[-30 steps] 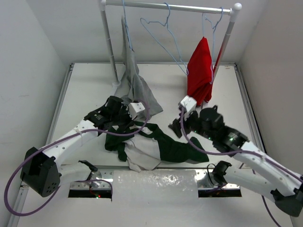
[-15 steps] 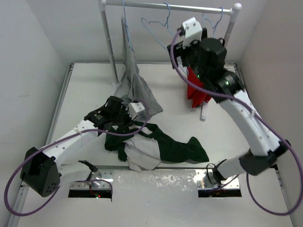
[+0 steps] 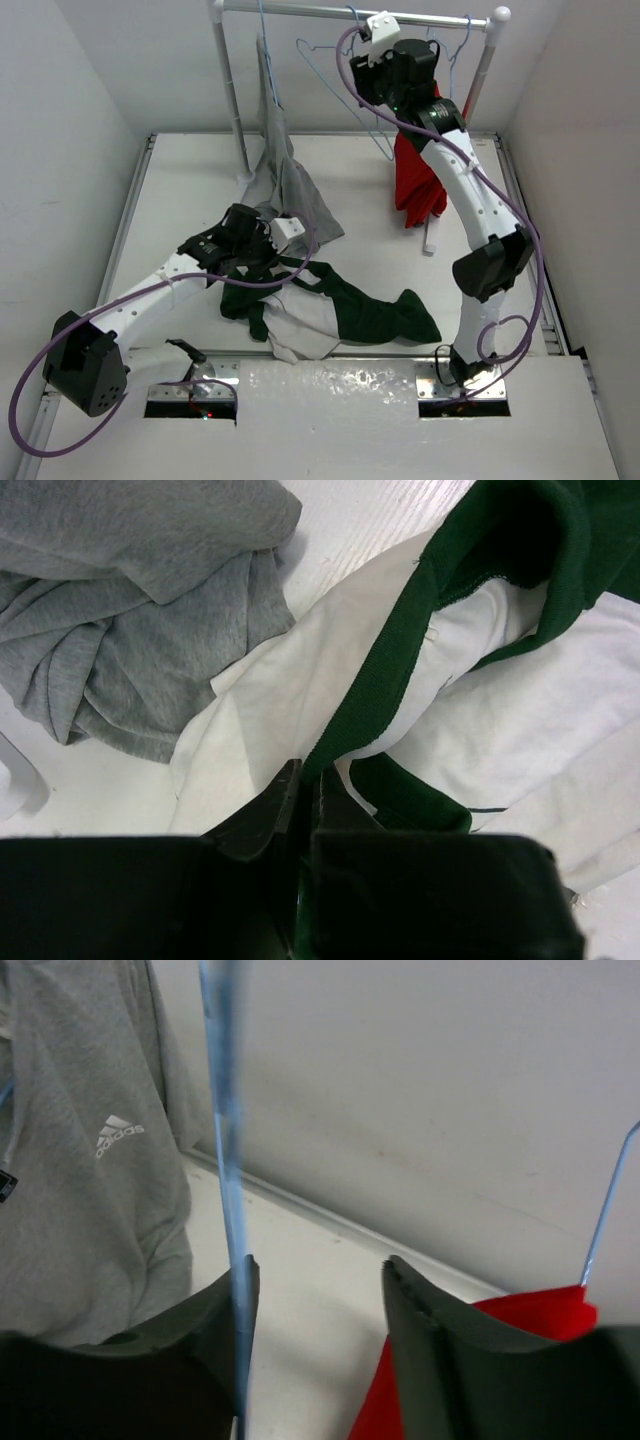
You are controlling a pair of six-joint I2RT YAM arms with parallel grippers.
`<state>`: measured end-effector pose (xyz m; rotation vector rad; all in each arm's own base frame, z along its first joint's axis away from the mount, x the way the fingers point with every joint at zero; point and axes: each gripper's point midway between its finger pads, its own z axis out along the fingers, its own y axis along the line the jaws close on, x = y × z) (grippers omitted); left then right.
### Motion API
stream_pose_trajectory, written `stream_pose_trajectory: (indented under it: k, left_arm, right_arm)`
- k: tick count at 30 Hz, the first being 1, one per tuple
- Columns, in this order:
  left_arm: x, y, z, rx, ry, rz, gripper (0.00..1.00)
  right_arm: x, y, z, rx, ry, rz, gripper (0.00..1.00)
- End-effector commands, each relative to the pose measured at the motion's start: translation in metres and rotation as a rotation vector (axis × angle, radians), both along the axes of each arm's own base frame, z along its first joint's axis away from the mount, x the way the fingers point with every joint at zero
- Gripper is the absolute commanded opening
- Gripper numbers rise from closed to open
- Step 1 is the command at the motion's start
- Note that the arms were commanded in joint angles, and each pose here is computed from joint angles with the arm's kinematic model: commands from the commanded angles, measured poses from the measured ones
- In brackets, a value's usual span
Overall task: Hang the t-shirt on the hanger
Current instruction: Pick up the hanger from the clothesline.
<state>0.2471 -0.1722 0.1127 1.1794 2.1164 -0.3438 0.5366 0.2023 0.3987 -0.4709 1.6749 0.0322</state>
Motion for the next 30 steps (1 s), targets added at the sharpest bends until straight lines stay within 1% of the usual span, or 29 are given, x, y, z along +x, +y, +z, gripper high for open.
stream_pose_trajectory:
  k: [1, 2, 4, 5, 6, 7, 8, 9, 11, 17, 21, 24, 25, 26, 27, 28, 29, 30]
  left_arm:
    - [0.009, 0.001, 0.016, -0.016, -0.061, 0.007, 0.0]
    - [0.01, 0.001, 0.016, -0.013, -0.066, 0.009, 0.0]
    - [0.011, 0.003, 0.013, -0.005, -0.068, 0.016, 0.0]
    - [0.012, 0.005, 0.012, 0.003, -0.072, 0.024, 0.0]
    - [0.012, 0.006, 0.012, 0.005, -0.073, 0.028, 0.0]
    - [0.012, 0.005, 0.011, 0.005, -0.069, 0.026, 0.0]
    - [0.012, 0.005, 0.013, 0.0, -0.072, 0.024, 0.0]
    - [0.012, 0.004, 0.014, -0.003, -0.072, 0.022, 0.0]
    - [0.011, 0.003, 0.013, -0.008, -0.069, 0.019, 0.0]
    - [0.011, 0.002, 0.011, -0.009, -0.067, 0.015, 0.0]
    - [0.01, 0.002, 0.009, -0.009, -0.065, 0.013, 0.0]
    - [0.011, 0.004, 0.006, 0.0, -0.07, 0.013, 0.0]
    - [0.014, 0.005, 0.007, 0.006, -0.085, 0.018, 0.0]
    - [0.016, 0.006, 0.007, 0.011, -0.095, 0.024, 0.0]
    - [0.019, 0.007, 0.007, 0.014, -0.105, 0.031, 0.0]
    - [0.021, 0.007, 0.009, 0.016, -0.113, 0.035, 0.0]
    - [0.023, 0.006, 0.012, 0.011, -0.123, 0.034, 0.0]
    - [0.024, 0.004, 0.015, 0.006, -0.126, 0.029, 0.0]
  right_arm:
    - [-0.001, 0.006, 0.017, 0.116, -0.032, 0.09, 0.49]
    - [-0.01, 0.008, 0.014, 0.119, -0.022, 0.119, 0.44]
    - [-0.019, 0.014, 0.022, 0.141, -0.054, 0.164, 0.35]
    - [-0.022, 0.013, 0.014, 0.139, -0.04, 0.169, 0.26]
    - [-0.029, 0.011, 0.027, 0.148, -0.074, 0.171, 0.19]
    - [-0.031, 0.008, 0.029, 0.149, -0.081, 0.167, 0.13]
    - [-0.032, 0.008, 0.025, 0.147, -0.075, 0.165, 0.04]
    - [-0.035, 0.007, 0.032, 0.152, -0.093, 0.163, 0.0]
    - [-0.037, 0.006, 0.039, 0.183, -0.097, 0.153, 0.0]
    - [-0.042, -0.008, 0.073, 0.195, -0.177, 0.101, 0.0]
    - [-0.047, -0.009, 0.079, 0.189, -0.176, 0.104, 0.0]
    - [-0.067, -0.003, 0.066, 0.134, -0.12, 0.186, 0.0]
    - [-0.074, 0.0, 0.045, 0.117, -0.065, 0.218, 0.0]
    - [-0.099, 0.003, 0.046, 0.112, -0.045, 0.283, 0.0]
    - [-0.113, 0.004, 0.039, 0.099, -0.029, 0.314, 0.0]
    - [-0.124, 0.004, -0.006, 0.075, 0.065, 0.331, 0.0]
    - [-0.153, -0.004, 0.011, 0.085, 0.006, 0.35, 0.0]
    - [-0.166, -0.009, 0.005, 0.084, 0.002, 0.352, 0.0]
